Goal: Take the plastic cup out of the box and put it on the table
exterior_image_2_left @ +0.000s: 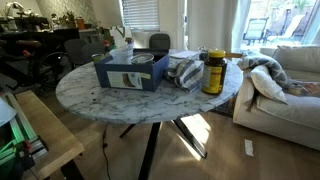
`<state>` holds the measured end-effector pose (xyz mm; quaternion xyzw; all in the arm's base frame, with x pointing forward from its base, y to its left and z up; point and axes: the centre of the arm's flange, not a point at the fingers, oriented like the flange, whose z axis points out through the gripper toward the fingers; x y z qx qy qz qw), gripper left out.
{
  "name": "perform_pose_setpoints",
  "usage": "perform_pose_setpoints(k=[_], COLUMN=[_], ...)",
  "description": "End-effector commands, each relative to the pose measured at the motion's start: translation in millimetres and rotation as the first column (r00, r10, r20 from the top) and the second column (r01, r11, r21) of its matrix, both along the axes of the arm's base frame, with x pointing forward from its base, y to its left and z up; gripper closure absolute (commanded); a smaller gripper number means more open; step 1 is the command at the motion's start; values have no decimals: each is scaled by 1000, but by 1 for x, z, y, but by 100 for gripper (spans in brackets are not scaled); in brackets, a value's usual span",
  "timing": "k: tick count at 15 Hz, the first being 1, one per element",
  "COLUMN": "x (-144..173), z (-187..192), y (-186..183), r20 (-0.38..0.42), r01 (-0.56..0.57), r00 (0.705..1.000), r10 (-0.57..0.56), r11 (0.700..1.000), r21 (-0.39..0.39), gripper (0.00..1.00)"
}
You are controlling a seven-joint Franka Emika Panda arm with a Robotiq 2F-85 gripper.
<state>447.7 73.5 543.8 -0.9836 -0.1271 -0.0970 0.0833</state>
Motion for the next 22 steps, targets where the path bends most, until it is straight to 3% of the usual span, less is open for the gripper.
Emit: perform_pose_setpoints(k=[1,4,5,9,12,15,18,22], x=[0,0,5,35,66,89,102,110], z=[0,0,-6,-52,-89,-119,-150,-178], y=[0,0,-5,-44,-69,-86,-96,-101], r20=[0,0,12,-124,-160,-202,-247,-245], r01=[0,0,69,270,423,553,604,630], r00=[1000,1000,998,955,892,805,726,633], r10=[0,0,-69,-270,-422,-558,-641,-735], r11=[1000,1000,997,963,906,829,767,672], r21=[0,0,-39,-21,-31,-82,-214,-388], gripper=[0,0,0,0,0,0,0,0])
